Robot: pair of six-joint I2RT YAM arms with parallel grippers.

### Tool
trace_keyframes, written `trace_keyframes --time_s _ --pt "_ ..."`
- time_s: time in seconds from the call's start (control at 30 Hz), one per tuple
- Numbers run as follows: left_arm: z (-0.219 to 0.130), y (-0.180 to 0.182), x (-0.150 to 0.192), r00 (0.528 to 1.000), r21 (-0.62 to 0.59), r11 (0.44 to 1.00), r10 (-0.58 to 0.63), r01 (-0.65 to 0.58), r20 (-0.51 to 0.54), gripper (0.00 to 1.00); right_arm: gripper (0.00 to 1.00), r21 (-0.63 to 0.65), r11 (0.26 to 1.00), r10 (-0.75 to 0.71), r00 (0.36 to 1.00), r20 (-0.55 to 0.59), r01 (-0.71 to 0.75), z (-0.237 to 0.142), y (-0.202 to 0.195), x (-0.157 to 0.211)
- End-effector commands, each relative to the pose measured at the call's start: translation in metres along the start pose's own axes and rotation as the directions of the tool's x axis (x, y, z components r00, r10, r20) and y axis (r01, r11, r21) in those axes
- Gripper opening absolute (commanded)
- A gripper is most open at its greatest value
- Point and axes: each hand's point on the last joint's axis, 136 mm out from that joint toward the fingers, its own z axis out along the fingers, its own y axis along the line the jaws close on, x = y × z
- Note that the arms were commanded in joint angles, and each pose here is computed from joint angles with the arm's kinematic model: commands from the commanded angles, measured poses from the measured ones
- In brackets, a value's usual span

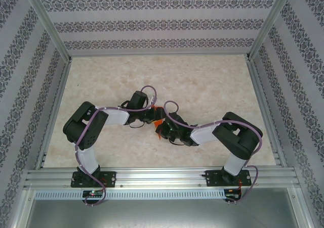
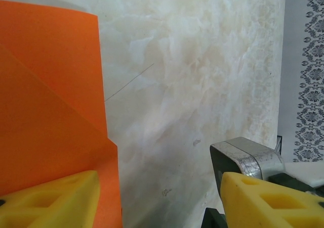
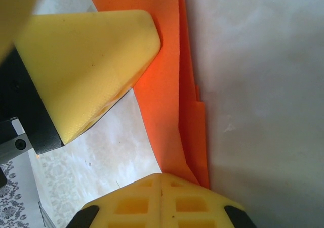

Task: Fold a paper plane with a square sheet of paper (pick it up from the middle)
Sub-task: Fold the wing for the fifth time at the center of the table.

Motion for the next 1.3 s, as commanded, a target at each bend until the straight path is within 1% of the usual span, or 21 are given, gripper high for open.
trace_keyframes --time_s 0.0,0.07,0.23,0.37,0.73,1.17,1.27 --pt "0.004 0.028 0.007 0.999 -0.102 0.994 -0.032 0.029 -0.027 0.66 0.02 0.249 0.968 0.009 0.991 -0.134 0.025 -0.006 -0.073 0.038" --pt "0.003 0.029 0.003 0.999 -0.101 0.995 -0.026 0.024 -0.020 0.66 0.00 0.263 0.964 0.001 0.988 -0.155 0.040 -0.009 -0.078 0.040" --pt "0.001 0.023 -0.006 1.000 -0.081 0.997 0.003 -0.004 -0.011 0.66 0.00 0.304 0.949 -0.026 0.980 -0.199 0.087 -0.018 -0.088 0.042" --pt "-0.001 0.021 -0.013 1.000 -0.085 0.996 0.027 -0.027 -0.002 0.66 0.00 0.300 0.949 -0.032 0.973 -0.227 0.101 -0.023 -0.091 0.044" --pt "-0.001 0.026 -0.028 0.999 -0.065 0.997 0.035 -0.034 0.013 0.66 0.00 0.279 0.949 -0.051 0.947 -0.317 0.145 -0.026 -0.098 0.053" --pt "-0.007 0.027 -0.047 0.999 -0.062 0.997 0.050 -0.049 0.018 0.66 0.00 0.287 0.946 -0.045 0.940 -0.338 0.148 -0.028 -0.107 0.055" --pt "-0.006 0.032 -0.049 0.999 -0.071 0.996 0.047 -0.046 0.012 0.66 0.00 0.287 0.946 -0.043 0.940 -0.340 0.147 -0.029 -0.109 0.055"
